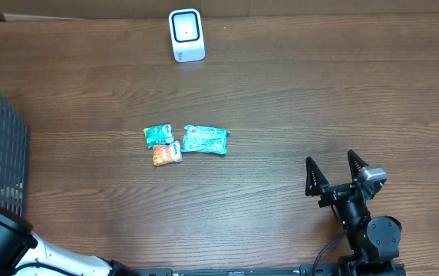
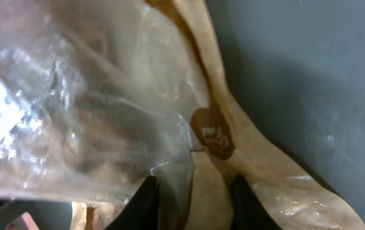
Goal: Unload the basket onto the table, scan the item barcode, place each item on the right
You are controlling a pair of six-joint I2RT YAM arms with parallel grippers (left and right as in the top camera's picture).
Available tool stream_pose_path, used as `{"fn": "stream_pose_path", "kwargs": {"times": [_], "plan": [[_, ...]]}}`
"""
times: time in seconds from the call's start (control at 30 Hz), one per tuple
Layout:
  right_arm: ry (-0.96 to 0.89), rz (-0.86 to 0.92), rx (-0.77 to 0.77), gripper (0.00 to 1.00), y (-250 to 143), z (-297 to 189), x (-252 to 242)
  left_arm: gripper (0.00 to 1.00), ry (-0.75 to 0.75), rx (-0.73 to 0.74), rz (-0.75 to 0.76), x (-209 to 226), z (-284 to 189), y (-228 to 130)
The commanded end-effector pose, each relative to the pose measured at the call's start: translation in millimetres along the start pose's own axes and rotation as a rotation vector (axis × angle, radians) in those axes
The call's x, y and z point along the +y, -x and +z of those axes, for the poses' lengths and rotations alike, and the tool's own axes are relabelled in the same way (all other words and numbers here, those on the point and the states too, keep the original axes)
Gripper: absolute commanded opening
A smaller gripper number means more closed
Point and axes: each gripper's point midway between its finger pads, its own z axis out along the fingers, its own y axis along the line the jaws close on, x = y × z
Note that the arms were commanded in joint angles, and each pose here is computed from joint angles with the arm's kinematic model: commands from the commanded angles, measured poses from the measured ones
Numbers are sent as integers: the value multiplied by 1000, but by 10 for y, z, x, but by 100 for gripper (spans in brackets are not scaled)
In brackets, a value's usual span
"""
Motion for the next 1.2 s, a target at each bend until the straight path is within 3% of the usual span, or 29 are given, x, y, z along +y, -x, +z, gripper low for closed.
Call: {"fn": "stream_pose_path", "kwargs": {"times": [0.0, 0.07, 0.4, 0.87, 0.9, 0.97, 1.03, 1.17], "plan": [[7, -2, -1, 100, -23, 1, 9, 11, -21, 104, 12, -49, 112, -130], [7, -2, -1, 100, -23, 1, 9, 5, -22, 107, 13, -25, -31, -72], [6, -2, -1, 100, -24, 1, 9, 4, -32, 73, 3, 86, -565, 109], [6, -2, -1, 100, -24, 1, 9, 5, -136, -220, -142, 362, -1627, 240], [7, -2, -1, 100, -23, 1, 9, 13, -139, -223, -151, 376, -1659, 224], [6, -2, -1, 100, -24, 1, 9, 42, -137, -216, -151, 395, -1682, 182], [6, -2, -1, 100, -24, 1, 9, 62, -130, -197, -146, 401, -1658, 137], [6, -2, -1, 100, -23, 1, 9, 83, -118, -151, -142, 371, -1479, 40]]}}
